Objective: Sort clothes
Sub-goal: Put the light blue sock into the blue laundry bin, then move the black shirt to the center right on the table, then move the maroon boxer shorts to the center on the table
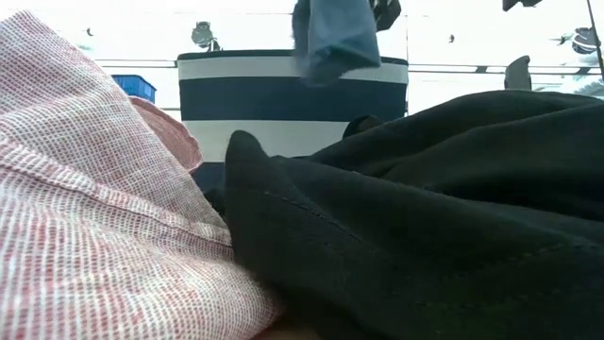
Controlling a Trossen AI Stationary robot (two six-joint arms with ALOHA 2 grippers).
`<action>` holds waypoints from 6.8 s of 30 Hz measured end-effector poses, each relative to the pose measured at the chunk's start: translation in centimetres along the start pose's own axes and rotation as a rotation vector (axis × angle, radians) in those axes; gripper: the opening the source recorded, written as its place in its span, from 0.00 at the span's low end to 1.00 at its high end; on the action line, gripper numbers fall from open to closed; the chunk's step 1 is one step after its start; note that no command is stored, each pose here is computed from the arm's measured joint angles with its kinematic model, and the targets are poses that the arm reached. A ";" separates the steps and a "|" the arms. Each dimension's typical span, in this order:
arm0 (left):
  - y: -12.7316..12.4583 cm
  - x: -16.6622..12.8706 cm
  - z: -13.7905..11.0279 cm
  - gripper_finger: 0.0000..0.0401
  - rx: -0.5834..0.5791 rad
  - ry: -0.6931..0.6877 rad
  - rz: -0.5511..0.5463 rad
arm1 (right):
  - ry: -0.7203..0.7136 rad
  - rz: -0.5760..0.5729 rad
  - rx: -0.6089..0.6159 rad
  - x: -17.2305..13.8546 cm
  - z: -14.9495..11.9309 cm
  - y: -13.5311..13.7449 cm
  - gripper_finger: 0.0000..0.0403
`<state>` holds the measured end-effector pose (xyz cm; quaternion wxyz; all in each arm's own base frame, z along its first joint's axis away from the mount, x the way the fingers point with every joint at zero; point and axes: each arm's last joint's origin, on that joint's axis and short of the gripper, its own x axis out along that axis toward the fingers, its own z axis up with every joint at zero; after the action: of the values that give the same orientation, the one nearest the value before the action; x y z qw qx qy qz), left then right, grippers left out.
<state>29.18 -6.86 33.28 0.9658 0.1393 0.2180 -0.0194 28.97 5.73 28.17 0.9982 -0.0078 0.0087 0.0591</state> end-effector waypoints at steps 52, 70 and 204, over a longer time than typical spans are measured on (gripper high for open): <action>-2.8 -5.7 -9.0 0.32 -0.290 -0.038 -0.031 | 0.567 -0.310 0.111 12.1 4.1 -28.7 0.10; -3.0 -5.7 -9.0 0.32 -0.324 -0.028 -0.115 | 0.606 -0.272 0.061 7.8 10.2 -25.1 0.47; -3.5 -5.7 -10.0 0.32 -0.497 0.116 -0.231 | 0.615 0.105 -0.034 13.0 -10.4 0.7 0.40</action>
<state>19.54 -7.60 26.10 0.9476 -0.1269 0.2852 -0.0673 41.64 7.75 17.52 0.9440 -0.0416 0.3097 0.1058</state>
